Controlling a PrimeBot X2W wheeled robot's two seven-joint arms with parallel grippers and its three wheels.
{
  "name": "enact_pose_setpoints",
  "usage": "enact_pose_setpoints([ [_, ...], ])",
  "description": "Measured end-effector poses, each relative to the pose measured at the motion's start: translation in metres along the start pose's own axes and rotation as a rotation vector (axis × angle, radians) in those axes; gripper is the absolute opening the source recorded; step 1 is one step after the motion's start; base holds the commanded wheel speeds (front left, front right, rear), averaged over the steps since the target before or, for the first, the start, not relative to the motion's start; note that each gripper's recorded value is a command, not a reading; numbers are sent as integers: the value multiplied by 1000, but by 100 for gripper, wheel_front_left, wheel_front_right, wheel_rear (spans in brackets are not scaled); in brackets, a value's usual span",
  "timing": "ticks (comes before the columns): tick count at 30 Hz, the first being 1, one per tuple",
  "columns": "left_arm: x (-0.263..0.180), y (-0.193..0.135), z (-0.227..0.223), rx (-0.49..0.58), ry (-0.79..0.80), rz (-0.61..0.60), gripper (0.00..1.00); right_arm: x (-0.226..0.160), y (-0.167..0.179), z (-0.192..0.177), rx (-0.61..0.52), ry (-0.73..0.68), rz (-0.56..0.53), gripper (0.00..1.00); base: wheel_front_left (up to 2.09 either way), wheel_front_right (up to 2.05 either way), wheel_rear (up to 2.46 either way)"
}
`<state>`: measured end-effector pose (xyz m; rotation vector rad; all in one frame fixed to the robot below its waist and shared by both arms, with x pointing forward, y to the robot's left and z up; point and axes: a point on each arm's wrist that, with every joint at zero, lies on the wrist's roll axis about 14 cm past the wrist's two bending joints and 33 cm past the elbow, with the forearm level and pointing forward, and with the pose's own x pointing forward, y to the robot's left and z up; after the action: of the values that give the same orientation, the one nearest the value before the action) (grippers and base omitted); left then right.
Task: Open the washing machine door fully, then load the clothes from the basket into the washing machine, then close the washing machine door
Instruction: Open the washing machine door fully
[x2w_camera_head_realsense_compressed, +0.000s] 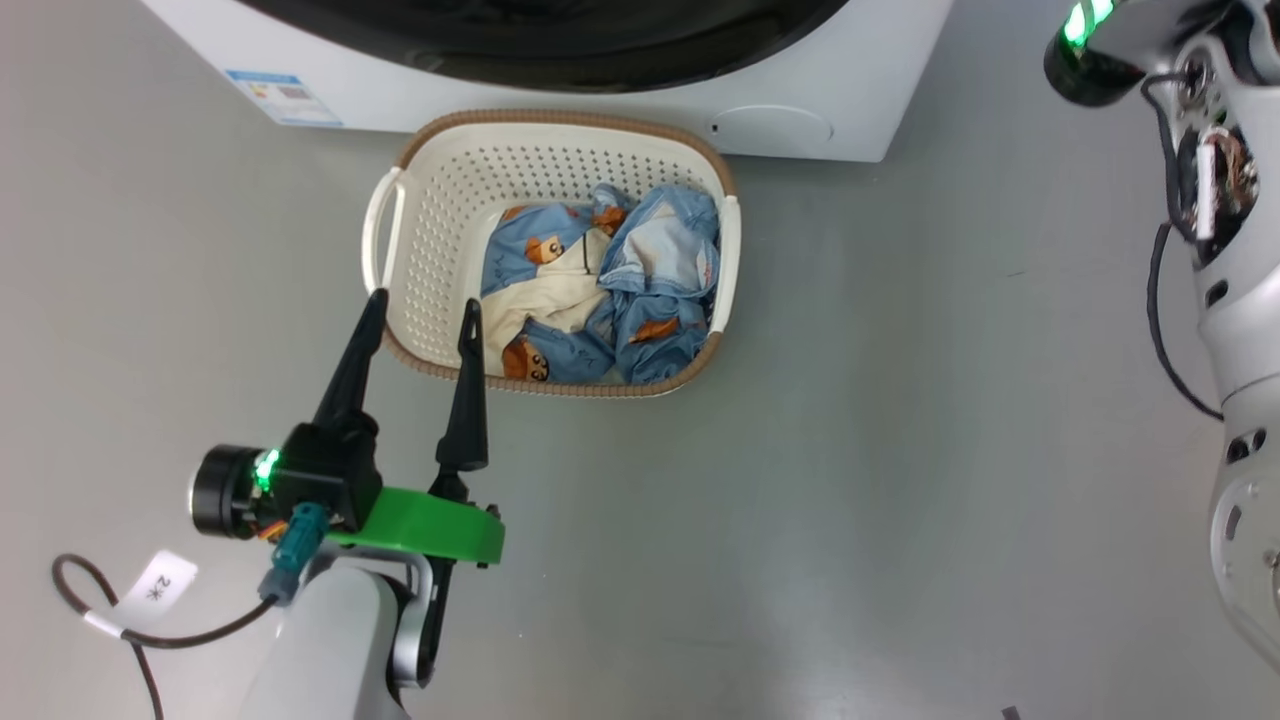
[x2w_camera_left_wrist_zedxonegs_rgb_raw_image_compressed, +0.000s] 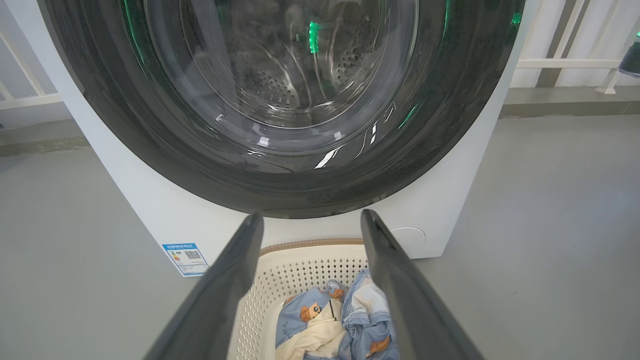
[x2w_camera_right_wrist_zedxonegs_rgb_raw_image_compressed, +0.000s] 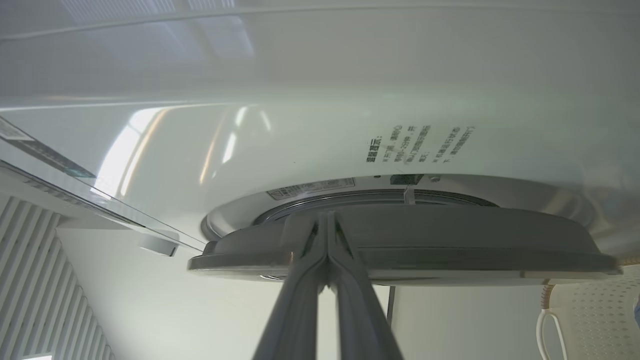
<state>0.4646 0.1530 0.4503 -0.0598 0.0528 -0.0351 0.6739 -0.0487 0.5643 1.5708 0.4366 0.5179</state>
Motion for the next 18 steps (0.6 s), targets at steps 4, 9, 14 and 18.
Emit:
enact_pose_setpoints([
  [4,0,1,-3,8,8,-1,100,16,-2,-10,-12,46,-19,0,0,0,0],
  [9,-2,3,-8,16,22,7,100,29,-8,-19,-30,82,-54,0,0,0,0],
  [14,1,3,-8,22,21,5,100,41,-9,-18,-32,85,-67,0,0,0,0],
  [18,0,5,-10,25,29,13,100,46,-14,-15,-29,76,-87,0,0,0,0],
])
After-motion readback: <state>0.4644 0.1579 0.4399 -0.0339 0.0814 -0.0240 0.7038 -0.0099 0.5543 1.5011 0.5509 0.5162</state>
